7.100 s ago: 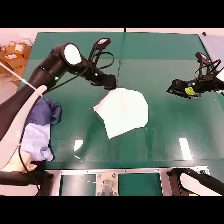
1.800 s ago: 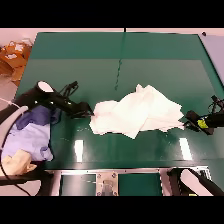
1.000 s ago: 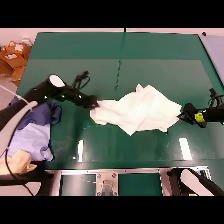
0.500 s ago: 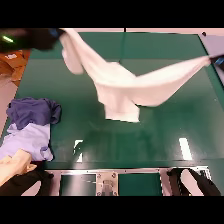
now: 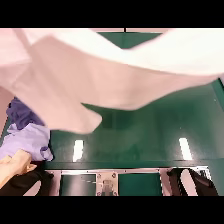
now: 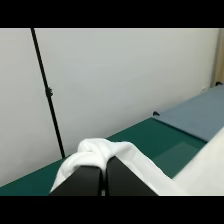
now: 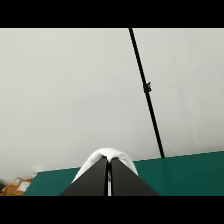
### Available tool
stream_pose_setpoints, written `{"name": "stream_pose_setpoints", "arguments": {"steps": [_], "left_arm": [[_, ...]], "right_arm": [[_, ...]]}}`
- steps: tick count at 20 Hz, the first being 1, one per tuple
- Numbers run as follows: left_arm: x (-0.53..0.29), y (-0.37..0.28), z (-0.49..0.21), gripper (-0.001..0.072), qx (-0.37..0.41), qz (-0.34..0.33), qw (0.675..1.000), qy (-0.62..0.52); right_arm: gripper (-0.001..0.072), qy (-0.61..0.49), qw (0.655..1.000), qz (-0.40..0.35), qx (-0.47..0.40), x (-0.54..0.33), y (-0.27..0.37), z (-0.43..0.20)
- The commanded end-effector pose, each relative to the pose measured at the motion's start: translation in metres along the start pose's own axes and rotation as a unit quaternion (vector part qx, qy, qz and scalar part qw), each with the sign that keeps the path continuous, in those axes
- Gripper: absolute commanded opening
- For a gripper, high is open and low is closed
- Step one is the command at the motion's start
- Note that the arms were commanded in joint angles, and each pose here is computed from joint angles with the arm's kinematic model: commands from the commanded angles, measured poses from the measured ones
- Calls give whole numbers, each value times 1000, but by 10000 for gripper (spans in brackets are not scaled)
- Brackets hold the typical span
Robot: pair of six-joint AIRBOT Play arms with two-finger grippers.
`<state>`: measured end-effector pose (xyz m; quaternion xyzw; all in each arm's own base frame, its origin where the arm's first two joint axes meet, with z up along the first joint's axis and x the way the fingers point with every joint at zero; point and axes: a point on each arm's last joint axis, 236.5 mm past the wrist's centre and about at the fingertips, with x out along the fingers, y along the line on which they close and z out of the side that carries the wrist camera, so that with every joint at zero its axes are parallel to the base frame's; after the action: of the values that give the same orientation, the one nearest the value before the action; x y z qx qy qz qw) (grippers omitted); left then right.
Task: Fold the shirts.
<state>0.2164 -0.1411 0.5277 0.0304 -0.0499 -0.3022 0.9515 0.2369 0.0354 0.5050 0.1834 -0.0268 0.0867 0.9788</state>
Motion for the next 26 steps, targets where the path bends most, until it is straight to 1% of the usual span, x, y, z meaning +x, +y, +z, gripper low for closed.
{"name": "stream_pose_setpoints", "arguments": {"steps": [1,3,5,7,10,11,13,16,17,18,19,20,22,23,24,25,26], "left_arm": [[22,21,-47,24,3,19,995,96],[64,37,-96,24,-21,7,986,168],[112,55,-162,24,-53,-7,967,251],[163,71,-250,25,-79,-30,937,340],[219,68,-386,24,-146,-92,883,437],[231,66,-430,25,-172,-103,864,462],[244,62,-498,25,-219,-106,832,498],[243,58,-559,30,-265,-97,795,538],[241,58,-567,330,-271,-92,788,545],[238,64,-568,631,-274,-79,784,551],[231,69,-566,658,-276,-70,778,560],[219,76,-560,657,-268,-69,771,573],[190,89,-551,644,-274,-57,741,610],[179,93,-546,347,-280,-58,730,620],[172,97,-543,26,-280,-64,724,627],[167,100,-542,24,-284,-63,720,630],[164,102,-543,23,-290,-60,716,632]], "right_arm": [[14,14,999,-30,13,13,-27,-11],[14,67,995,-52,48,43,-70,-49],[14,126,985,-82,83,74,-124,-101],[14,190,968,-108,120,106,-180,-171],[14,282,936,-136,161,146,-240,-289],[14,310,924,-144,170,158,-255,-327],[14,356,900,-162,192,174,-282,-389],[16,408,868,-181,216,179,-308,-457],[39,421,861,-185,220,177,-313,-471],[202,430,857,-184,216,174,-318,-478],[349,435,857,-180,210,170,-322,-475],[375,443,854,-176,209,163,-325,-468],[375,465,840,-178,215,139,-339,-446],[365,473,833,-182,224,123,-344,-438],[364,484,822,-185,237,105,-348,-432],[364,494,812,-188,249,88,-349,-428],[325,503,801,-196,259,68,-350,-427]]}}
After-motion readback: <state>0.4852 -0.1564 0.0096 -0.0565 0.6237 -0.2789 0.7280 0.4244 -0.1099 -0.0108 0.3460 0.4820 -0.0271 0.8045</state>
